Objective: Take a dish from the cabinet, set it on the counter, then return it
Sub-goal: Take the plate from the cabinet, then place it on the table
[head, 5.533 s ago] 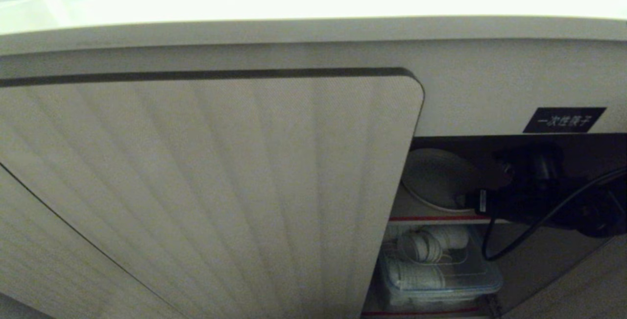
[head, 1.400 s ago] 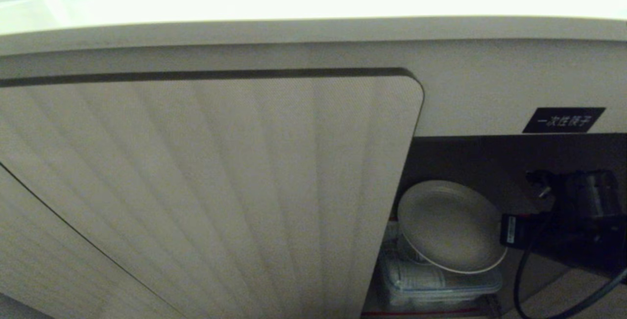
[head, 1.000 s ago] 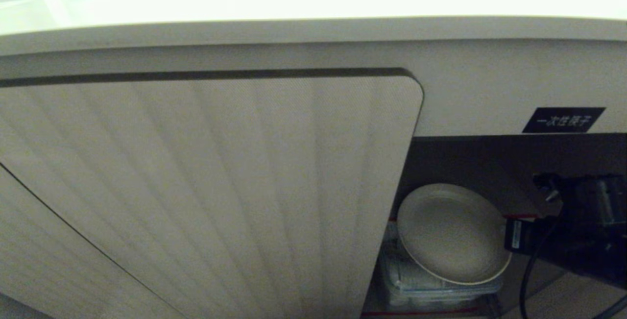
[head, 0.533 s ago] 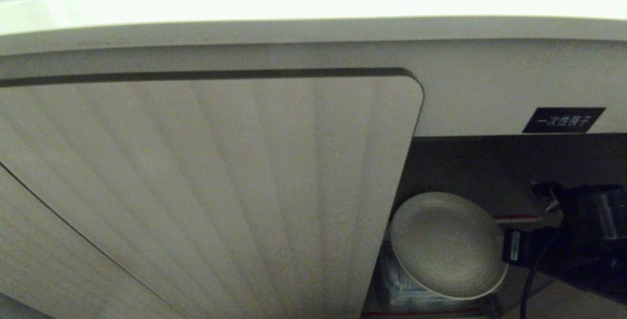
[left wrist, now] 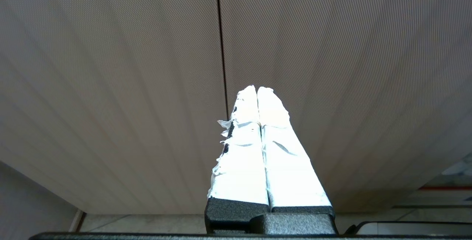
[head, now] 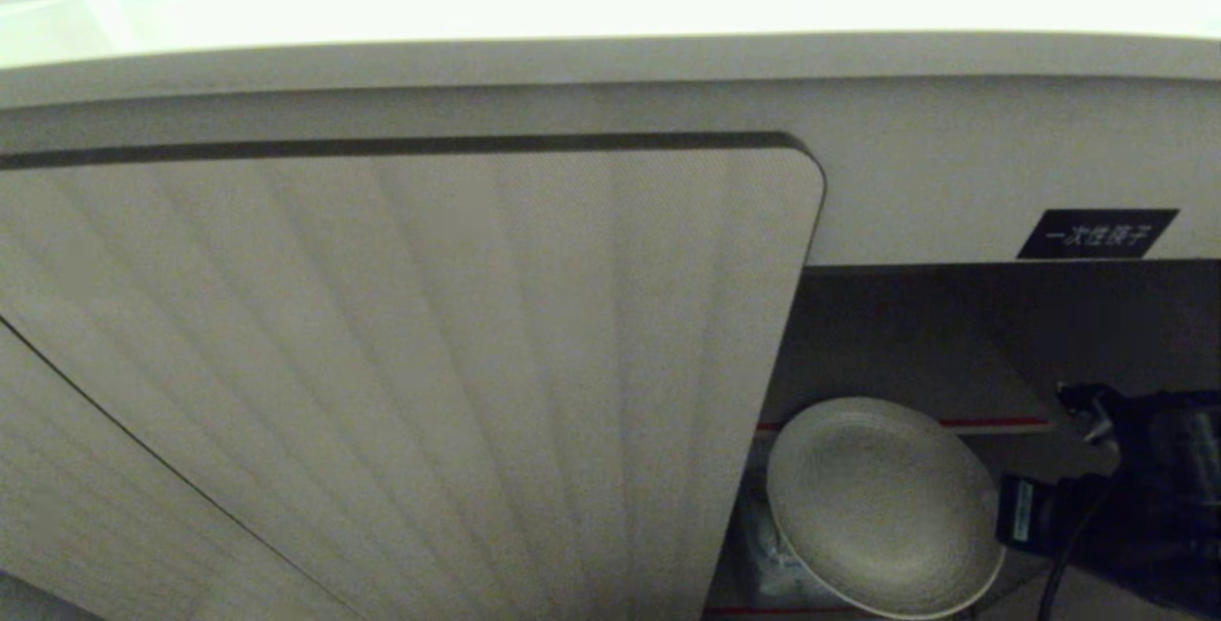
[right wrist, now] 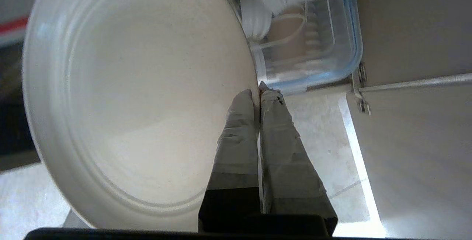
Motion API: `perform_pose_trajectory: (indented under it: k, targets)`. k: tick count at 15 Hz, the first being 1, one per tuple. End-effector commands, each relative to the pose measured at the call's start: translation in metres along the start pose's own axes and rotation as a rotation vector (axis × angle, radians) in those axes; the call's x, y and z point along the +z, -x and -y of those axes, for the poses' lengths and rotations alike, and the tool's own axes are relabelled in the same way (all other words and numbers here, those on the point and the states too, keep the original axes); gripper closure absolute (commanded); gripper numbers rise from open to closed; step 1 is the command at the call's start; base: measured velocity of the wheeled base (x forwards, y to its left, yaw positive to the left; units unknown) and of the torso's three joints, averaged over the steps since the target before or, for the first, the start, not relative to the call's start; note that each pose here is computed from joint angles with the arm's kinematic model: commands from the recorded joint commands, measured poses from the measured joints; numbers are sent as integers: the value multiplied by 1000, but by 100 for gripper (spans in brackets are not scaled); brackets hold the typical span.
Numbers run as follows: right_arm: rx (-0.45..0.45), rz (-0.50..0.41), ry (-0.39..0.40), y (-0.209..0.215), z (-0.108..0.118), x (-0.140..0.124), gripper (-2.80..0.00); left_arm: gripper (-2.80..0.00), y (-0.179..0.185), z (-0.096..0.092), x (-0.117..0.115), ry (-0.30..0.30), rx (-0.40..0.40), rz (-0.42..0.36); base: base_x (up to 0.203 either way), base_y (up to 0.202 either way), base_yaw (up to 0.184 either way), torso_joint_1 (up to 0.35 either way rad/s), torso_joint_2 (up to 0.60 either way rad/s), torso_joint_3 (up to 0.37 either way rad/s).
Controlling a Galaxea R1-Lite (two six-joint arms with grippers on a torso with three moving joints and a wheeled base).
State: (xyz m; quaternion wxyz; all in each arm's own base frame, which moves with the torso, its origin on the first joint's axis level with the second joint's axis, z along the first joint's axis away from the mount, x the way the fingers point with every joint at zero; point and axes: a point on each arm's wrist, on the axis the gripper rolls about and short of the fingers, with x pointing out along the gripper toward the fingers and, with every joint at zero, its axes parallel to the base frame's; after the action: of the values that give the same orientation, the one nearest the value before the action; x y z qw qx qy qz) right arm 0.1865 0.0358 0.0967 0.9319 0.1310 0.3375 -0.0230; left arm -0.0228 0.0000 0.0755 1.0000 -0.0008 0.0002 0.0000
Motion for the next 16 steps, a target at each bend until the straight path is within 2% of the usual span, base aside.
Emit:
perform_pose_trajectory:
  k: [1,5,16]
  targets:
    - [0,0,-1,4,2,-4,0,0,0,0,0,0,0,0,0,0,0,0,0,0]
    - [-1,-38,8,11,6,-20,0,0,0,0,0,0,0,0,0,0,0,0,0,0]
    - [28,-75,-15,26,10,-43,0,0,0,0,0,0,0,0,0,0,0,0,0,0]
